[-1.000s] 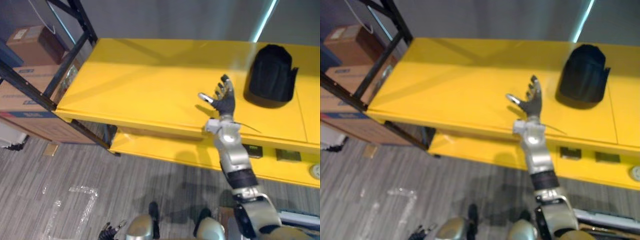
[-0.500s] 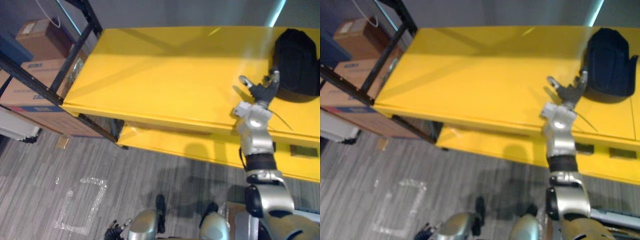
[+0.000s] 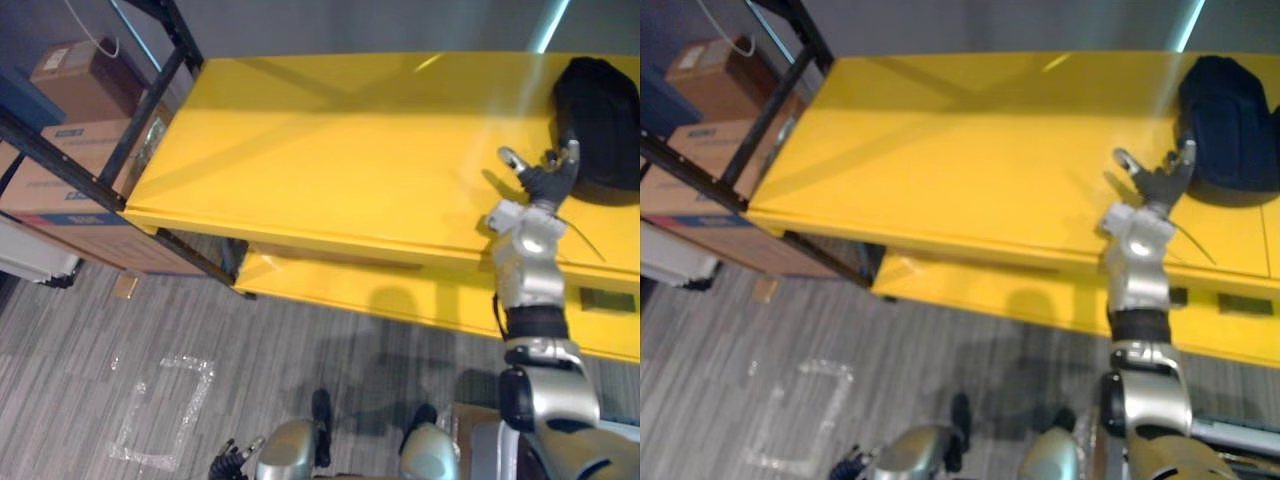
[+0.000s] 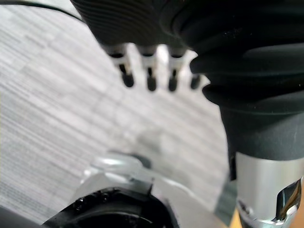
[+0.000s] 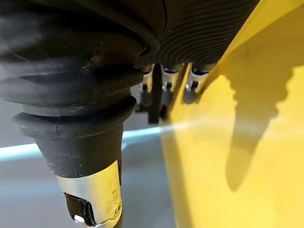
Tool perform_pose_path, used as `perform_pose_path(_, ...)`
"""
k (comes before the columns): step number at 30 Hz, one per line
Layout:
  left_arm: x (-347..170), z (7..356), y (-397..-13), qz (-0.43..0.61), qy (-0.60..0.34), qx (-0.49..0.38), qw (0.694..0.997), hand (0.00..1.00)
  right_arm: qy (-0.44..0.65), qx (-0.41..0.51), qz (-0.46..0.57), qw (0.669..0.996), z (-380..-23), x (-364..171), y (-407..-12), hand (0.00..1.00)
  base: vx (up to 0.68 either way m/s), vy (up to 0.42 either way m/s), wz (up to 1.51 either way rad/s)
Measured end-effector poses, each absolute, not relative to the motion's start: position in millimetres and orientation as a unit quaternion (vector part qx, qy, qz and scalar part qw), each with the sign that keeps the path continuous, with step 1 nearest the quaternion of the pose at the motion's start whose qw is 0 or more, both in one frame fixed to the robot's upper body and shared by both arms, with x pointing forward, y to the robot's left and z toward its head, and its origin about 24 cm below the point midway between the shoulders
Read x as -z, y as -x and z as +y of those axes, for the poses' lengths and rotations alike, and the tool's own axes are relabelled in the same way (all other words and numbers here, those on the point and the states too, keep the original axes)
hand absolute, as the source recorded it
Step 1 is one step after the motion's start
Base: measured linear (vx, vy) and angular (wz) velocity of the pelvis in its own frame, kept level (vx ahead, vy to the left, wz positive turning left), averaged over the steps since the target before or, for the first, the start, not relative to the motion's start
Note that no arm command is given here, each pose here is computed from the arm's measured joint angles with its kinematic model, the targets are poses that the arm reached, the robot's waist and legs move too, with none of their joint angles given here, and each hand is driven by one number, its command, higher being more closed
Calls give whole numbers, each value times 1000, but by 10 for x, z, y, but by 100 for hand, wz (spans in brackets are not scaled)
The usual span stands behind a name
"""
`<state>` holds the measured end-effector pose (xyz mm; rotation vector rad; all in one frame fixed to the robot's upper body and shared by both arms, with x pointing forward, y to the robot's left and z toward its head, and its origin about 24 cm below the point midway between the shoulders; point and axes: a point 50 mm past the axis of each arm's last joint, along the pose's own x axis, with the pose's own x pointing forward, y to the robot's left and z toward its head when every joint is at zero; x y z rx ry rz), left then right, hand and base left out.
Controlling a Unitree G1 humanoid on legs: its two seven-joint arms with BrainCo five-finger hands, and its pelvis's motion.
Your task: Walk over and take plastic housings, then place them on the shelf
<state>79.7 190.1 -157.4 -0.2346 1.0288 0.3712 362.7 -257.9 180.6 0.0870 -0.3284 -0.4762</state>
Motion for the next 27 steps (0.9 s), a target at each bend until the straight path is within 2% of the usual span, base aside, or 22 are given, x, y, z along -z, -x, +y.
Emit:
perform_pose_path(3, 1571, 1908, -801, 487, 111, -177, 848, 0, -53, 188, -178, 964, -2535, -1817, -3609, 0, -3, -8, -9)
perform_pose_path(6, 1568, 1915, -804, 486, 108, -179, 849, 0, -61, 84, -233, 967, -2387, -1919, -3485, 0, -2, -4, -2)
perform_pose_path(9, 1567, 1933, -799, 487, 102, -191, 846, 0, -55, 0, -288, 956, -2203, -1995, -3321, 0, 54, -16, -2)
perform_pose_path(12, 1566, 1992, -772, 486, 105, -211, 842, 0, -103, -26, -335, 936, -2098, -1963, -3112, 0, 71, -26, -5)
perform_pose_path(15, 1545, 2132, -756, 484, 87, -231, 840, 0, -143, 25, -367, 919, -2178, -1821, -2829, 0, 106, -17, -6)
perform_pose_path(17, 1534, 2215, -727, 483, 79, -249, 836, 0, -144, 121, -372, 909, -2394, -1661, -2576, 0, 133, 4, -10)
perform_pose_path(21, 1531, 2257, -670, 483, 70, -269, 830, 0, -132, 222, -367, 893, -2646, -1461, -2193, 0, 64, 34, -40)
perform_pose_path(23, 1526, 2269, -654, 479, 66, -274, 831, 0, -124, 254, -326, 902, -2734, -1261, -2054, 0, 55, 36, -47)
perform_pose_path(25, 1530, 2245, -659, 478, 69, -273, 832, 0, -109, 285, -237, 922, -2788, -903, -1876, 0, 12, 15, -34)
perform_pose_path(27, 1535, 2225, -658, 478, 71, -272, 832, 0, -122, 311, -168, 927, -2827, -566, -1741, 0, -10, 15, -29)
